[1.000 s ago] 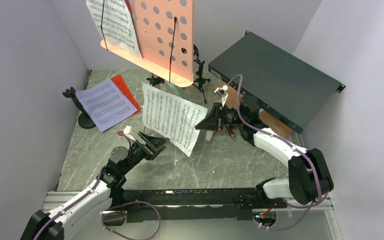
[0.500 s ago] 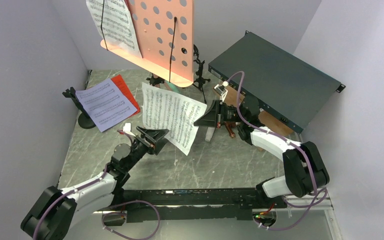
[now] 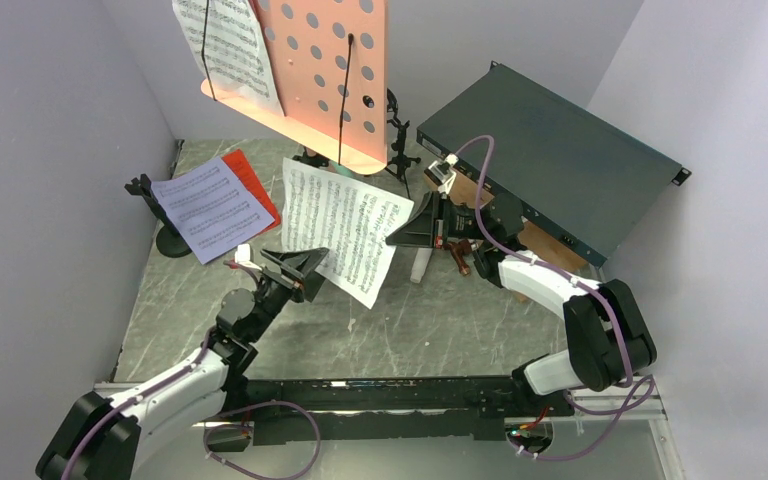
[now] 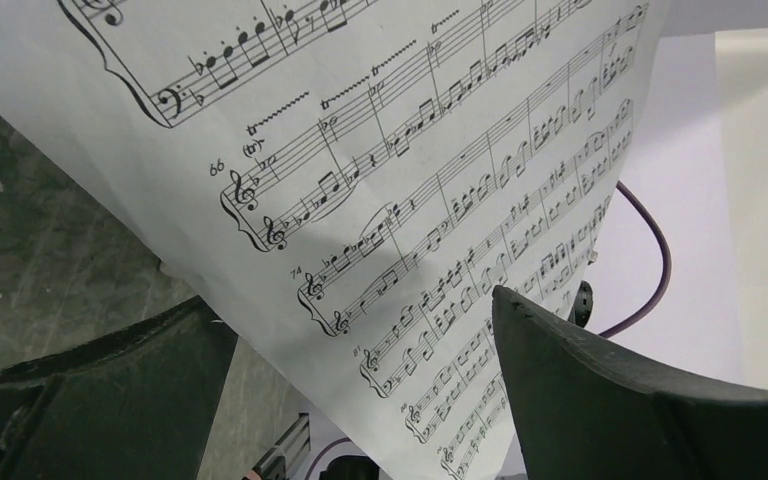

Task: Pack up the instrument practice props
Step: Place the sheet music at the center of the board.

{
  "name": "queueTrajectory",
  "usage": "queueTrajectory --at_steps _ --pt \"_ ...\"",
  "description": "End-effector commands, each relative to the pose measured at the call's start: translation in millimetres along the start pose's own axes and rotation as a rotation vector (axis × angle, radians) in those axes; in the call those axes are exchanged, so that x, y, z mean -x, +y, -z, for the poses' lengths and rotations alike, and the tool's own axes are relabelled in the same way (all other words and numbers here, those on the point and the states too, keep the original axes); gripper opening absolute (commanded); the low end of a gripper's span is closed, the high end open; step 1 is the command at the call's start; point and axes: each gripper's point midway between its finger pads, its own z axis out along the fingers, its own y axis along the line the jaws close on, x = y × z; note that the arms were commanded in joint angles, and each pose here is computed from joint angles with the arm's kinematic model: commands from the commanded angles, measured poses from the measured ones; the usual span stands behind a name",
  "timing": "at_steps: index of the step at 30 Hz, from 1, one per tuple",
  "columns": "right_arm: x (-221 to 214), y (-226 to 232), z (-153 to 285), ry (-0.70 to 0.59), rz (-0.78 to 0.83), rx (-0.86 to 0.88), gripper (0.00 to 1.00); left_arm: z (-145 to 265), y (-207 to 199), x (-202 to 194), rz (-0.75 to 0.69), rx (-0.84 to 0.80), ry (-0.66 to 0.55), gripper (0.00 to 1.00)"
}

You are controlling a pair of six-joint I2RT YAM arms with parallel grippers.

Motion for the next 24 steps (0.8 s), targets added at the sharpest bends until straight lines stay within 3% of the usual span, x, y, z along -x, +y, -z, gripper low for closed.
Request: queueTrajectory --at_steps 1,7,13,24 --pt "10.2 21.4 -3.5 -0.022 0.073 0.045 0.00 -6.8 -20.5 6.8 0.020 -0.057 -0.037 0.99" --pt "-1.6 -7.5 -0.5 0.008 0.089 -0.032 0.00 -8.1 -26.1 11.6 0.063 -0.083 -0.063 0.78" --pt "-6.7 -13.4 1.5 0.023 0.111 -0.048 0.00 -6.2 -33.6 15.0 0.067 -0.110 -0.079 0.67" --pt "-4.9 -19.6 1.5 0.016 0.112 -0.070 0.00 -1.6 -34.2 22.9 -0.077 -0.041 -0.122 0.65"
